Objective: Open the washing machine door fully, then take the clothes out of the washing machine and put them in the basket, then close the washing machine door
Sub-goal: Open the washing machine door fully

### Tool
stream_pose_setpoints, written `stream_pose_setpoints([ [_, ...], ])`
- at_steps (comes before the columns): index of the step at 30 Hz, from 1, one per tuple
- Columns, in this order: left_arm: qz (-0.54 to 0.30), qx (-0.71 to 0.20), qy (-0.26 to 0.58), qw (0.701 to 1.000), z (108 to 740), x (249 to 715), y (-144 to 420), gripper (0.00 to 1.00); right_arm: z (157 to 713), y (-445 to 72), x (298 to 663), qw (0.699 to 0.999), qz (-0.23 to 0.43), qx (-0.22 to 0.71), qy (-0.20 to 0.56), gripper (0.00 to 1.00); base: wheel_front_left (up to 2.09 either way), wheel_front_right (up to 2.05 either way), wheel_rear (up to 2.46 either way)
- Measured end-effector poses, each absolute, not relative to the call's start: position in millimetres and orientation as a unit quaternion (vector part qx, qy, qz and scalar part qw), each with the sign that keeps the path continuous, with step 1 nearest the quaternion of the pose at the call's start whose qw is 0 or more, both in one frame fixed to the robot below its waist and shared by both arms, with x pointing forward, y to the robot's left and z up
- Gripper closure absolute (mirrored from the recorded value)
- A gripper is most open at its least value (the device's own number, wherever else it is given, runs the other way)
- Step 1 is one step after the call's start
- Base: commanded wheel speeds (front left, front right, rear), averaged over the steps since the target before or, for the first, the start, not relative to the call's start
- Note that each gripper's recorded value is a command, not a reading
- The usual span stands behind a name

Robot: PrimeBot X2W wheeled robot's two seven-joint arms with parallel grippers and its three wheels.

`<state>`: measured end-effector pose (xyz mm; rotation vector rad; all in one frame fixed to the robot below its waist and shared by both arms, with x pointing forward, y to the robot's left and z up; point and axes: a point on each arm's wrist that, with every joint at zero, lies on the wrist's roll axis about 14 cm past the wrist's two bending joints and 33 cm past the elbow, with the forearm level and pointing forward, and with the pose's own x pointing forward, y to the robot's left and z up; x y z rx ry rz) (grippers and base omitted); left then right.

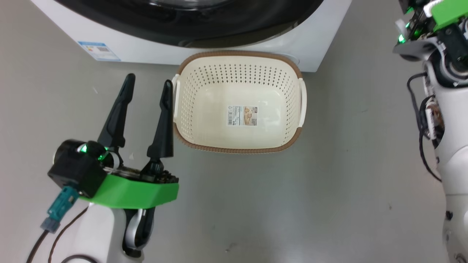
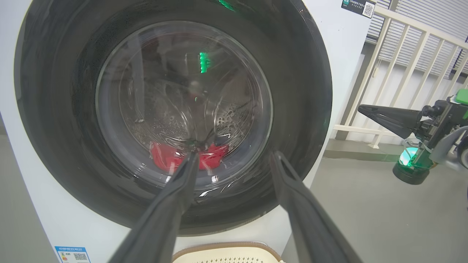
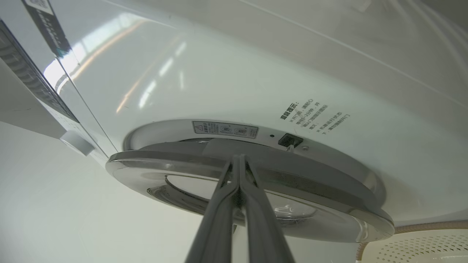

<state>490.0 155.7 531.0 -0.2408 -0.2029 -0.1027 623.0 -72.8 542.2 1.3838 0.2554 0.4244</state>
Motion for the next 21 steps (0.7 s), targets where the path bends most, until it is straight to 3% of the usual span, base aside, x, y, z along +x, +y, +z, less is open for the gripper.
stream_pose_setpoints([
  [21, -0.042, -0.112, -0.062, 0.991, 494, 503, 164, 0.00, 521, -29, 680, 0.726, 0.230, 0.618, 0.198, 1.00, 0.00, 0.00, 0.00],
])
